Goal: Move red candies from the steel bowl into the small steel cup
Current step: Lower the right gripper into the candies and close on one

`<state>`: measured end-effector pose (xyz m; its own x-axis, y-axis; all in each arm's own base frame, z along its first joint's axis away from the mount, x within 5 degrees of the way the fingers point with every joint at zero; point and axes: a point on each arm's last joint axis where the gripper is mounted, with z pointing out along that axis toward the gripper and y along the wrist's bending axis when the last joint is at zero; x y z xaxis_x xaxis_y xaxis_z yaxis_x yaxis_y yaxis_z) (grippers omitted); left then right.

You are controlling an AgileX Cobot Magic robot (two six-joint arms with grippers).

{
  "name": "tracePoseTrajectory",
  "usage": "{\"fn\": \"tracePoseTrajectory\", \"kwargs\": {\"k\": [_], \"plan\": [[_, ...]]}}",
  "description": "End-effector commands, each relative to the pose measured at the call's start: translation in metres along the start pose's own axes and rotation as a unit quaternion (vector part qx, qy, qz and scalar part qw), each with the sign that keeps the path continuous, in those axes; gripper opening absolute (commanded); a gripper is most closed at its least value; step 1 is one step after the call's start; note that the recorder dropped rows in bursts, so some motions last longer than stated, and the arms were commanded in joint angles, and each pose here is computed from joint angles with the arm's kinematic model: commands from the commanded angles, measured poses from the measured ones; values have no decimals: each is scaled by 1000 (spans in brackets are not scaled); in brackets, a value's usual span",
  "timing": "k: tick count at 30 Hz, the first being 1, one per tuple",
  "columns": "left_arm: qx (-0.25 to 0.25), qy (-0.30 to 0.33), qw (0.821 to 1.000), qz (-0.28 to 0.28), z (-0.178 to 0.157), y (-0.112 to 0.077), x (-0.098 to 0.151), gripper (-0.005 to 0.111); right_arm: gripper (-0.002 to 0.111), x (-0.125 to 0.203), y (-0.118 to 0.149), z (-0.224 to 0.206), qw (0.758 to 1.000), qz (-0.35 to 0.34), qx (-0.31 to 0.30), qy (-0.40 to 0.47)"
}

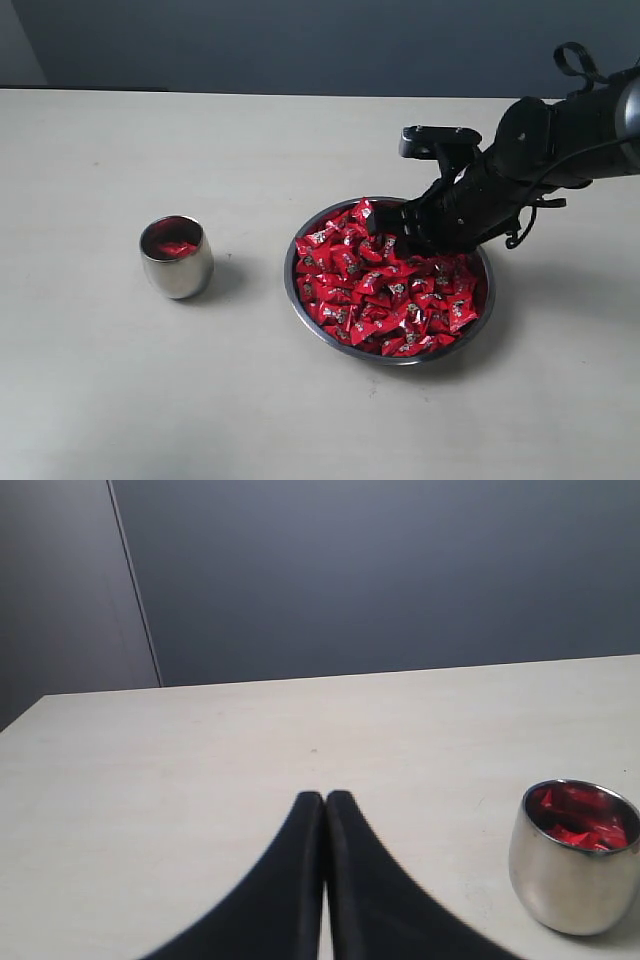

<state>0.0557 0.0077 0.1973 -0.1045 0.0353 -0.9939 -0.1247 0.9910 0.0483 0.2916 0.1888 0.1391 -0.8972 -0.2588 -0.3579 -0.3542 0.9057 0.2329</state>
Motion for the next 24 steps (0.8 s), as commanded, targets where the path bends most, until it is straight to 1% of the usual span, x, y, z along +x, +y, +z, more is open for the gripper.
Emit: {"fn": "tracePoseTrajectory", "kwargs": {"k": [1, 5, 16, 18, 19, 20, 22, 24], "plan": [[0, -4, 1000, 0, 0, 0, 0, 0, 34, -1, -3, 4, 1000, -5, 5, 0], [0, -4, 1000, 0, 0, 0, 0, 0, 34, 3, -6, 15, 1000, 2, 8, 17], [0, -3, 1000, 0, 0, 0, 1, 0, 34, 4, -5, 16, 1000, 9, 5, 18], [0, -3, 1000, 0, 0, 0, 1, 0, 31, 4, -5, 16, 1000, 11, 4, 18], [0, -3, 1000, 0, 0, 0, 1, 0, 25, 4, -5, 16, 1000, 11, 4, 18], [0, -3, 1000, 0, 0, 0, 1, 0, 23, 4, -5, 16, 1000, 11, 4, 18], [0, -3, 1000, 0, 0, 0, 1, 0, 20, 3, -5, 16, 1000, 11, 5, 16], [0, -3, 1000, 0, 0, 0, 1, 0, 20, 3, -5, 16, 1000, 15, 3, 16]]}}
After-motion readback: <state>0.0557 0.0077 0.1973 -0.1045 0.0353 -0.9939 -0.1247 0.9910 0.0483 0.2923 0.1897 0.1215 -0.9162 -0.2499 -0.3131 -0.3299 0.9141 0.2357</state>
